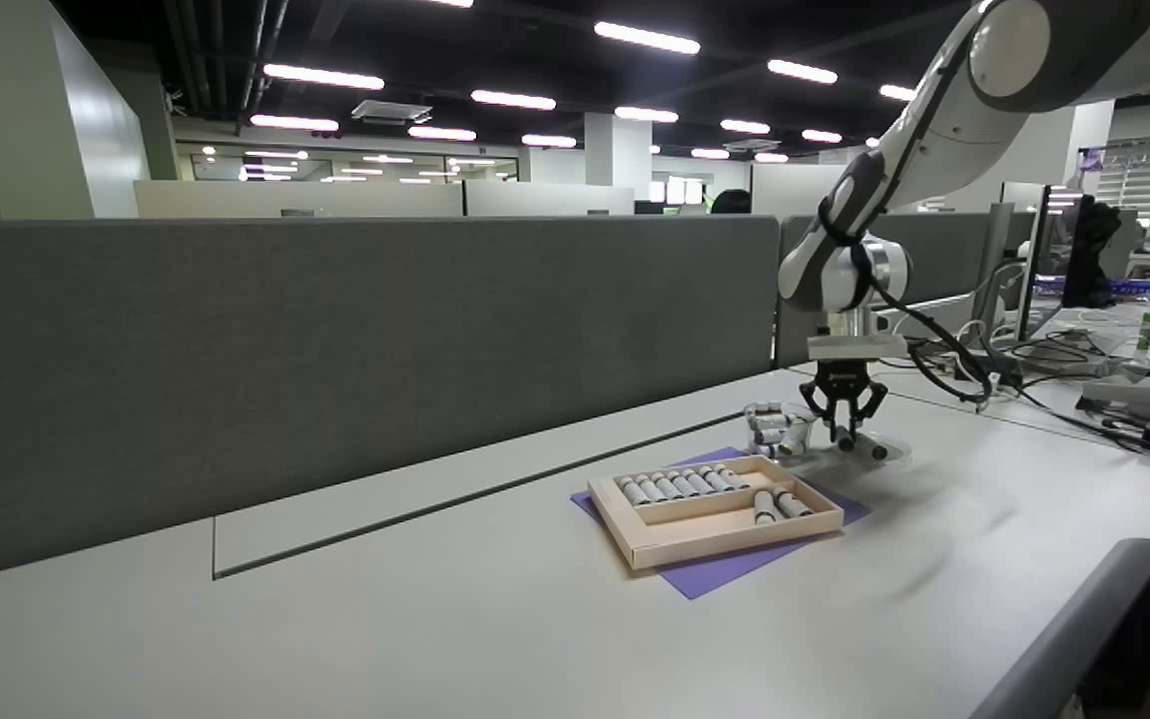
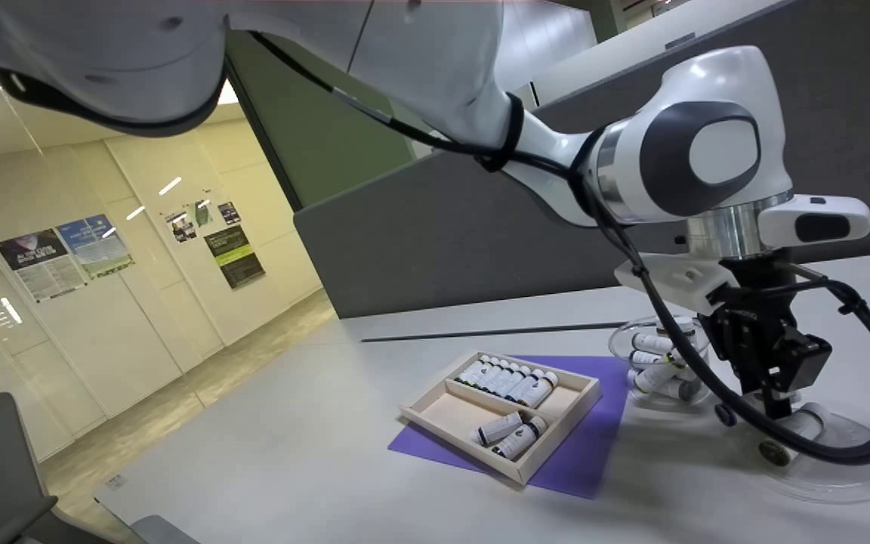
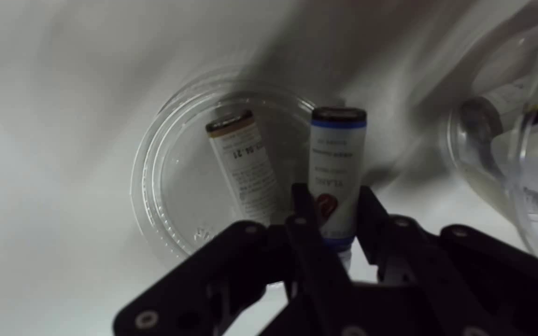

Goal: Put on of the things on the lower compartment of the tray on the clear lid

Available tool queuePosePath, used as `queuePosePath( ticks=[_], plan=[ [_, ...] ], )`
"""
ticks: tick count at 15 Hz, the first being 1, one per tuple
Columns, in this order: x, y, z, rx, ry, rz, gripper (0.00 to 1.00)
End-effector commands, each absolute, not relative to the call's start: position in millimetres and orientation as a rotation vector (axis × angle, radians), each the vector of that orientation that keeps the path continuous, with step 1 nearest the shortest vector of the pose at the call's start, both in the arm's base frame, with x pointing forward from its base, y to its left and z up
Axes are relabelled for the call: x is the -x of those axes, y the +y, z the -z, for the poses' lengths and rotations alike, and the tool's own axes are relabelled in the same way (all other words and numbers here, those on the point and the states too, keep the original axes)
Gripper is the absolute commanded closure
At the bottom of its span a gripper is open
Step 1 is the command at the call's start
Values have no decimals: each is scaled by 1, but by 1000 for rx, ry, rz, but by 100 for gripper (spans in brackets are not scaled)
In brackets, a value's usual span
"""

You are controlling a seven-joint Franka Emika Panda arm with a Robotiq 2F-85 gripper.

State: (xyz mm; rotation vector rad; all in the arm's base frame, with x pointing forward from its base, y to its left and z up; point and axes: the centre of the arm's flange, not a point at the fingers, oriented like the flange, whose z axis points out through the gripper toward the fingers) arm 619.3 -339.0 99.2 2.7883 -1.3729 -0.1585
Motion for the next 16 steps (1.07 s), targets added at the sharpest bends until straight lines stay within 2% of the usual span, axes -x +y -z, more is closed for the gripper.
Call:
queuePosePath(
  ticks=[1, 13, 14, 15, 16],
  plan=[
    [-630, -357, -101, -2788, -1390, 203, 95],
    [-611, -373, -101, -2789, -1418, 243, 95],
    [-611, -373, -102, -2791, -1422, 248, 54],
    [-610, -373, -104, -2796, -1419, 252, 54],
    [-611, -372, -109, -2802, -1417, 244, 47]
  ],
)
